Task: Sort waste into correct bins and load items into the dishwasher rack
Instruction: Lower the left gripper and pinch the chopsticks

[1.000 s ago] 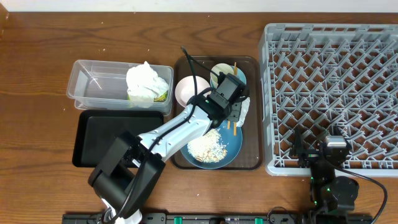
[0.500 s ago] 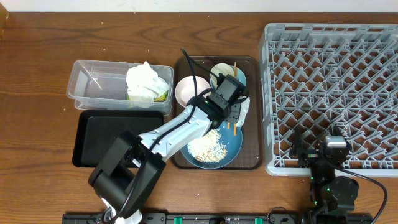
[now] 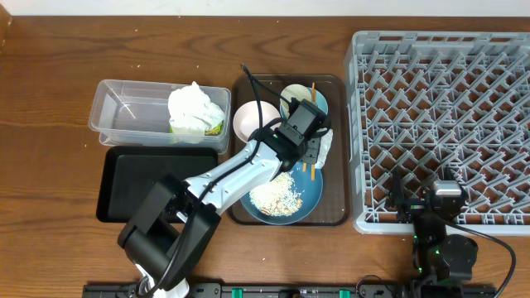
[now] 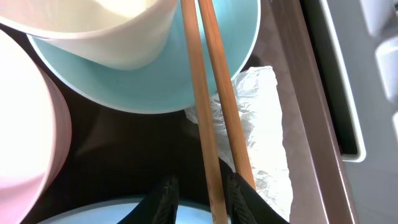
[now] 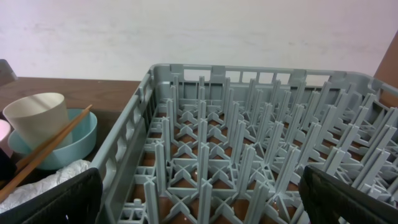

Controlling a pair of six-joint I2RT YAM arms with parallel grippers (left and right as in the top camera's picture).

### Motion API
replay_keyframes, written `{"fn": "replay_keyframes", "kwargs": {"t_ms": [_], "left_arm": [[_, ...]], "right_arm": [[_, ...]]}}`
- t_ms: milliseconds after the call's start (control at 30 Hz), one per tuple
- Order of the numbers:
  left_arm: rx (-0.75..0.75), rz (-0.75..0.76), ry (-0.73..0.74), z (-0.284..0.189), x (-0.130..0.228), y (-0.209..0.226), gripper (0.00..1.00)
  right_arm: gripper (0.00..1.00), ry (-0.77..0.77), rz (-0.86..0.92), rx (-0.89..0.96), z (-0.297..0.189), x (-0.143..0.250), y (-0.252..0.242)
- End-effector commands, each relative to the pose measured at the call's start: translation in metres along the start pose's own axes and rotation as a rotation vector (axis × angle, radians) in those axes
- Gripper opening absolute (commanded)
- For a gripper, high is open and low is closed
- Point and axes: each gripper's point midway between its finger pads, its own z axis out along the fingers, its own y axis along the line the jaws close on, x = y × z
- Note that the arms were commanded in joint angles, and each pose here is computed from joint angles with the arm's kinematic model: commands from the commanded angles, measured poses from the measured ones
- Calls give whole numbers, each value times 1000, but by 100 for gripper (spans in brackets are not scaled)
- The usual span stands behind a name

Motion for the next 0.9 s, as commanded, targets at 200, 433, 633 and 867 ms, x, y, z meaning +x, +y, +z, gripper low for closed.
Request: {"fn": "replay_keyframes", "kwargs": {"t_ms": [200, 433, 633, 867], "left_arm": [[-29, 14, 17, 6, 8, 6, 28], [-21, 29, 19, 6, 11, -1, 28], [-25, 30, 20, 7, 12, -1, 28], [-53, 31, 7, 7, 10, 4, 28]], "right_arm": [[99, 1, -4, -1, 0, 1, 0], [99, 1, -4, -1, 0, 1, 0], [99, 1, -4, -1, 0, 1, 0], [99, 1, -4, -1, 0, 1, 0]]}}
